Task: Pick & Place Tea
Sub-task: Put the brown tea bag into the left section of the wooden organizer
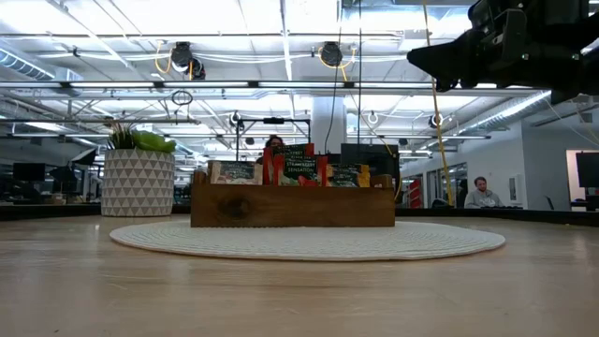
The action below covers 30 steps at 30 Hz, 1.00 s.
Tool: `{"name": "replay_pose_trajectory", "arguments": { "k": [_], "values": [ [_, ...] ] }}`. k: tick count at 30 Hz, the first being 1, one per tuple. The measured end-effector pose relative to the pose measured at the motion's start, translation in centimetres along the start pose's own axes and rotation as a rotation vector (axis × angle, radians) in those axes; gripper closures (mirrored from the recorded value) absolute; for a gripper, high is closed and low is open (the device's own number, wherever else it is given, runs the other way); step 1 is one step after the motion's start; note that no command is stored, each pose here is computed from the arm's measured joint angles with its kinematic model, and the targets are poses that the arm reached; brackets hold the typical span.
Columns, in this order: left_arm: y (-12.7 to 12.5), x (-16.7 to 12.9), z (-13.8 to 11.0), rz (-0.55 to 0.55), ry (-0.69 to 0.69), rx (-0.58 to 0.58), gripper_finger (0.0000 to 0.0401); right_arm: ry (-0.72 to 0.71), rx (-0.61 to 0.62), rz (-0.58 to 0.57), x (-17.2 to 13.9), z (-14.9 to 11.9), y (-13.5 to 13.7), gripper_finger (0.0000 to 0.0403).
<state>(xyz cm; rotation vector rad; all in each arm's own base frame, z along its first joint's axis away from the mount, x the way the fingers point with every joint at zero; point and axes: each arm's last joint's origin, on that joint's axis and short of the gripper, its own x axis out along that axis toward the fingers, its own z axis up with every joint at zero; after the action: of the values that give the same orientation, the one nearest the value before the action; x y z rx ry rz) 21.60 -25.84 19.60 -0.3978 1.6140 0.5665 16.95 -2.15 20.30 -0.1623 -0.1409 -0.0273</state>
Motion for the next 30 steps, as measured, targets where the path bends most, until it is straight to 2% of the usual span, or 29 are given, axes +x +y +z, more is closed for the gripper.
{"name": "replay_pose_trajectory", "arguments": {
  "k": [5, 13, 21, 26, 30],
  "values": [
    [0.1, 2.5, -0.9, 0.059, 0.03, 0.122, 0.0194, 0.0, 0.0, 0.0, 0.0, 0.0, 0.0, 0.0403],
    [-0.3, 3.4, -2.6, 0.009, 0.02, 0.189, 0.0194, -0.007, -0.001, -0.001, 0.0, 0.1, 0.0, 0.0403],
    [-0.2, 3.6, -5.0, 0.018, -0.037, 0.264, 0.0194, -0.006, -0.002, -0.001, 0.0, 0.1, 0.0, 0.0403],
    [-0.6, 4.6, -5.6, 0.04, -0.045, 0.263, 0.0194, -0.003, -0.001, 0.0, 0.0, 0.0, 0.0, 0.0403],
    [-1.5, 5.8, -5.6, 0.031, -0.045, 0.318, 0.0194, -0.003, -0.001, 0.0, 0.0, 0.0, 0.0, 0.0403]
  ]
}}
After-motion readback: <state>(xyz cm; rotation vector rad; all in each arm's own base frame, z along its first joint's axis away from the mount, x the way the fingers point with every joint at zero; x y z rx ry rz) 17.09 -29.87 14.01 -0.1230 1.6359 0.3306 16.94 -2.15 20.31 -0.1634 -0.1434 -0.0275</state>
